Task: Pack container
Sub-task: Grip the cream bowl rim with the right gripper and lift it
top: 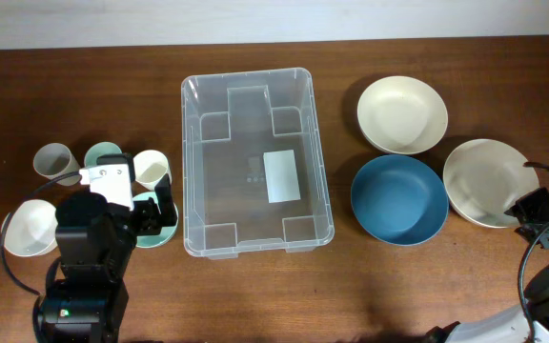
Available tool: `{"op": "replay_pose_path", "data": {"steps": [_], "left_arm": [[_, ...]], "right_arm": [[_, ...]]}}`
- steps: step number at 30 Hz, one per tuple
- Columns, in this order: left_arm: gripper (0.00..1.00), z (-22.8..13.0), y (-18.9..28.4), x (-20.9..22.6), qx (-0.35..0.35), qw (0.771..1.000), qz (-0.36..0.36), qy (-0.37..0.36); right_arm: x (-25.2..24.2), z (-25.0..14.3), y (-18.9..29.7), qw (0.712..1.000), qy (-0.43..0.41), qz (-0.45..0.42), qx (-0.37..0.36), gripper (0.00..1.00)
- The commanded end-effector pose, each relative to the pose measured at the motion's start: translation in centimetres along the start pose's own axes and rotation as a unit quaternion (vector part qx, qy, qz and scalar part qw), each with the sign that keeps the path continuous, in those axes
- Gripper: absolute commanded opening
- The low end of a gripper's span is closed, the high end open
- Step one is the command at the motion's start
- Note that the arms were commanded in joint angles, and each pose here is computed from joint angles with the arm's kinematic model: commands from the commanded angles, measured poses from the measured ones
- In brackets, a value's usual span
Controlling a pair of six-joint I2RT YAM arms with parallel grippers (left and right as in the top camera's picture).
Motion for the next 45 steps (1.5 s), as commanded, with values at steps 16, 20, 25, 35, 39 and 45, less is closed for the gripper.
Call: {"op": "replay_pose_path", "data": {"steps": [16, 20, 25, 35, 39, 45], "left_arm": [[1.00, 1.1, 0.4, -0.2, -0.023, 1.000, -0.006, 0.006], [1.00, 1.1, 0.4, -0.2, -0.023, 1.000, -0.006, 0.006], [1.00, 1.1, 0.4, -0.2, -0.023, 1.000, -0.006, 0.006], [1.00, 1.1, 0.4, -0.2, -0.023, 1.000, -0.006, 0.006], [1.00, 1.1, 0.4, -0.2, -0.023, 1.000, -0.006, 0.006], [1.00, 1.1, 0.4, -0.2, -0.023, 1.000, -0.006, 0.006]], "right_arm": [[-0.6, -0.9, -1.9, 1.000, -0.003, -0.004, -0.004, 0.38], [-0.6, -0.8, -1.9, 1.000, -0.003, -0.004, -0.004, 0.28], [-0.6, -0.8, -1.9, 1.000, -0.003, -0.004, -0.005, 0.14], [-0.6, -0.6, -1.9, 1.000, -0.006, -0.003, -0.010, 0.04], [-0.4, -0.2, -1.5, 0.999, -0.031, 0.001, -0.020, 0.04], [0.8, 1.7, 2.3, 0.997, -0.023, 0.009, -0.077, 0.04]]}}
Point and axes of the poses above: each gripper's point midway between its finger pads, its own y axis back along the fingers, its own x axis along the line the jaws close on, z = x × y, the point moved 6 cm from there along y, back along the fingers, and after that the axes turned 13 degrees about y, right-handed, at the moved point
